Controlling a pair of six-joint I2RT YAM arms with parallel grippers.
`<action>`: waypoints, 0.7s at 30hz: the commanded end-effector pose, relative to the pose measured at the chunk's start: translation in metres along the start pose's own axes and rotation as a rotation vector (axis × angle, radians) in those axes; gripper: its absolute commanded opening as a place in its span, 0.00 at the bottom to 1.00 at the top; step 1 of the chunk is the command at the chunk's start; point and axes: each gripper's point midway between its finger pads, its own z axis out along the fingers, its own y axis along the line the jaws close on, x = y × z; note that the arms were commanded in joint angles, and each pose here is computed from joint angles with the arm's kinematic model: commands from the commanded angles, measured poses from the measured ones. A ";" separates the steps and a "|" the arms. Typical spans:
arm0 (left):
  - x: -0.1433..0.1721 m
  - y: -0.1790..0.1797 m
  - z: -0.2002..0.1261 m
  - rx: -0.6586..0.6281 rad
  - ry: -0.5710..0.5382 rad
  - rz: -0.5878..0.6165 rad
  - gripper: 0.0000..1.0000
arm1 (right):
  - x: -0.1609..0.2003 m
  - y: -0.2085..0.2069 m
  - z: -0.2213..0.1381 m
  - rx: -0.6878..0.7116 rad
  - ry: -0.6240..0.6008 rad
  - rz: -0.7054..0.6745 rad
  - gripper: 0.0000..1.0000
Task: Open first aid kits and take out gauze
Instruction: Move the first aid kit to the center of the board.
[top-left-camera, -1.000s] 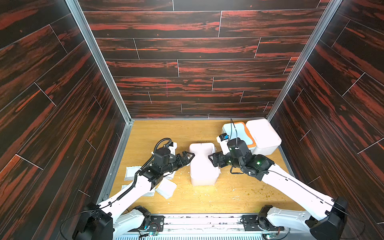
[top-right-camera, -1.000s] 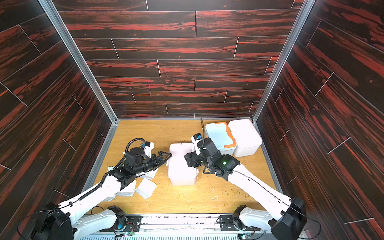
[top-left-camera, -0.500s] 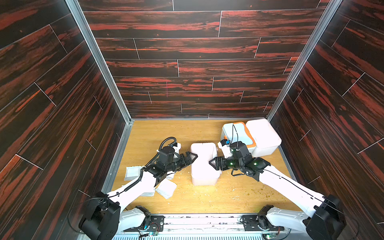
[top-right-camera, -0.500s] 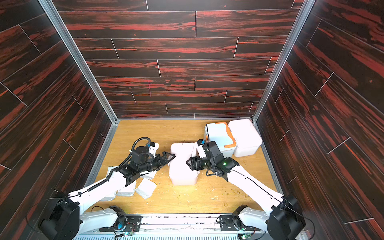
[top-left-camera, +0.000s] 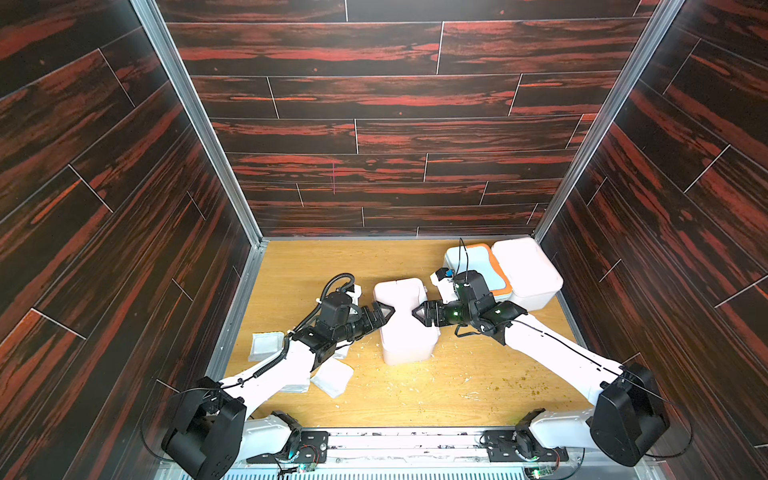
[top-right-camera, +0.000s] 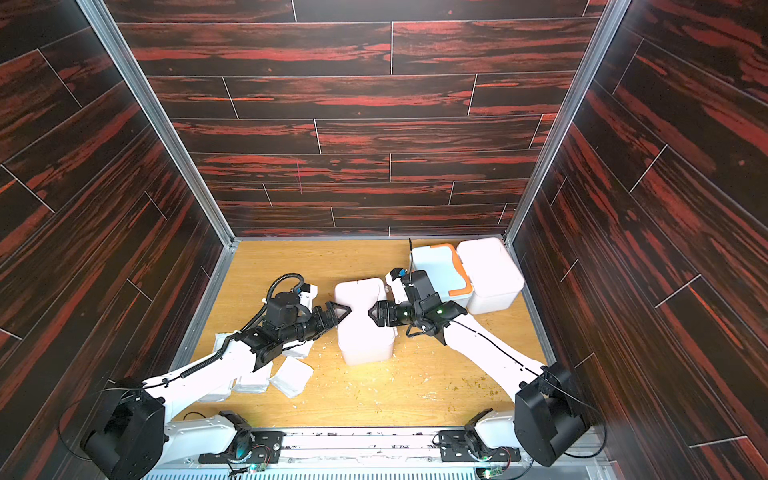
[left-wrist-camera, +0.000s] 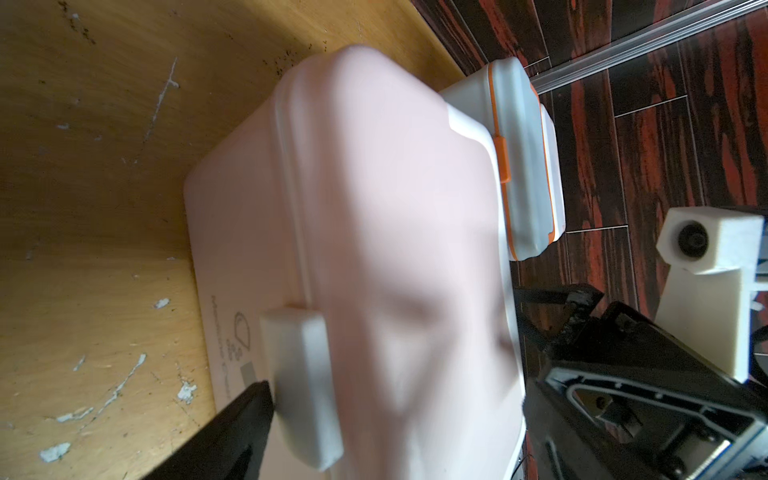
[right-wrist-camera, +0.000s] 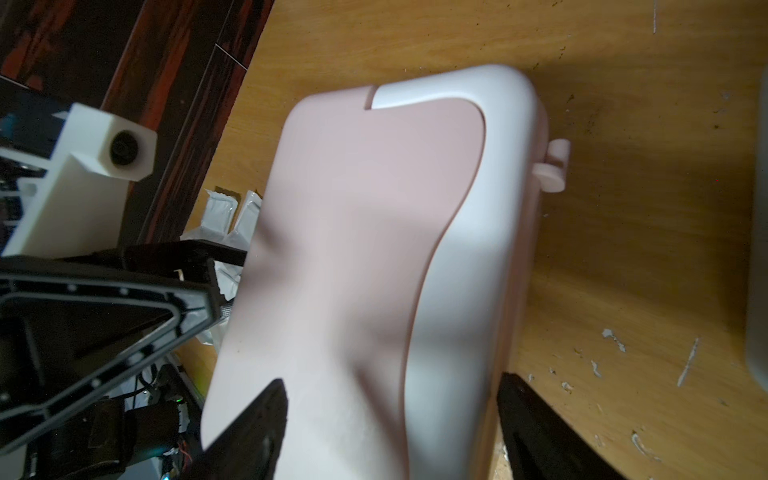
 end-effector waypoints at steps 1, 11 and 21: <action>-0.015 -0.011 -0.014 0.010 -0.074 0.035 0.98 | -0.010 0.004 -0.016 0.012 -0.040 -0.023 0.92; -0.019 0.002 -0.037 -0.063 -0.136 0.074 0.99 | 0.032 0.010 -0.050 -0.017 -0.046 -0.058 0.94; -0.034 -0.007 -0.008 -0.060 -0.097 0.087 0.99 | 0.081 0.006 -0.031 0.017 0.065 -0.098 0.85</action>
